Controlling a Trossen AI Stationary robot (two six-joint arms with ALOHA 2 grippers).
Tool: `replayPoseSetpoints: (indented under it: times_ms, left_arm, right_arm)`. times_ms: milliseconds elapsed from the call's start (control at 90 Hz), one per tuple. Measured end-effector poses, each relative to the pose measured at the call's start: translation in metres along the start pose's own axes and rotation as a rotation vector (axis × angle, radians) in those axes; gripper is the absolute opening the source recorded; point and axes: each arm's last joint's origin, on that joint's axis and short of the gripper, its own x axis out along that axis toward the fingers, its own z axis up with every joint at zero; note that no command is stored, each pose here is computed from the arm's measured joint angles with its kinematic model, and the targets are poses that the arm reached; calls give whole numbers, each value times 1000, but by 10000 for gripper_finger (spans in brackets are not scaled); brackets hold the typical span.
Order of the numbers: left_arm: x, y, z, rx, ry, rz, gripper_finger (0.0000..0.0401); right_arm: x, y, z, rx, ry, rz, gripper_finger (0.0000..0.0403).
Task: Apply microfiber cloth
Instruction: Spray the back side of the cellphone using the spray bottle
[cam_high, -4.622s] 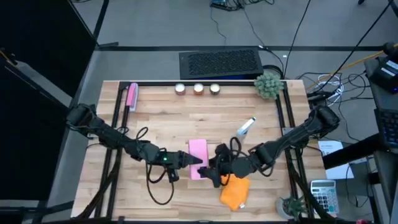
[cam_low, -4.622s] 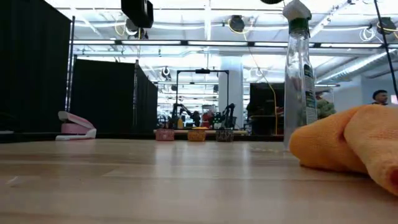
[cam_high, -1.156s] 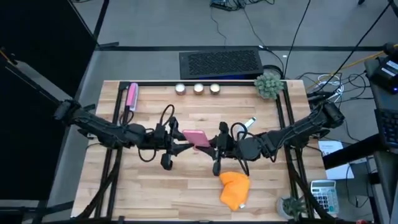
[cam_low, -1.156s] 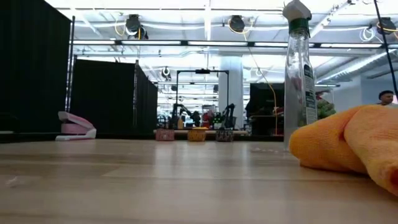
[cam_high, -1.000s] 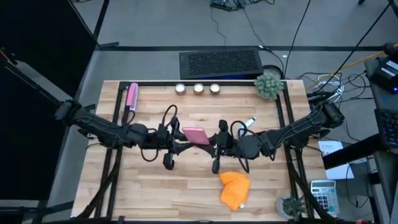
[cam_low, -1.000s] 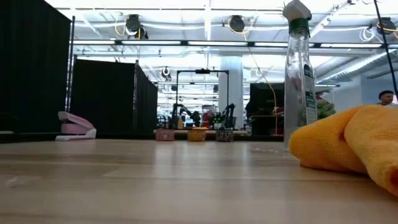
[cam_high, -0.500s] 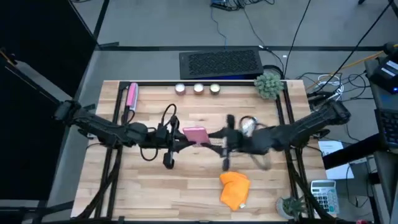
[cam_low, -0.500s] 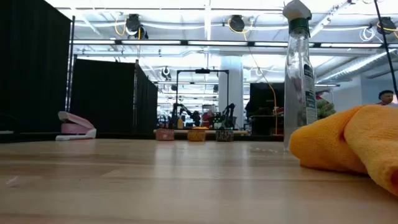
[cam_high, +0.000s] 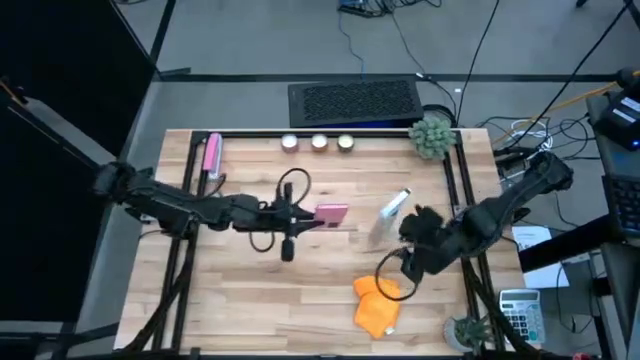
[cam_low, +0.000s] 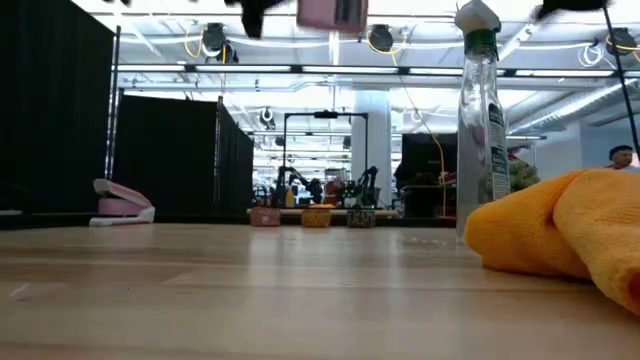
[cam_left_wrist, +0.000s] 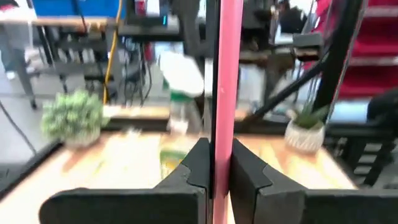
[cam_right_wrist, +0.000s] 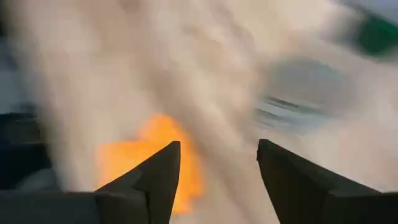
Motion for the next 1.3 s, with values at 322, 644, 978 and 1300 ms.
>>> replayPoseSetpoints:
  times_ms: [322,644,978,1300]
  left_arm:
    - [42,29,-47,-4,38,59,10]
    - [60,55,-67,-17,20,77,10]
    - [90,41,-78,-54,53,-46,10]
    - [87,8,-79,-109,81,-130,10]
  right_arm:
    - [35,-8,-24,44,-255,-359,176]
    - [86,-35,-60,107,-367,-450,173]
    - [112,-23,-63,116,-459,-293,173]
    - [119,-8,-48,45,-486,-212,173]
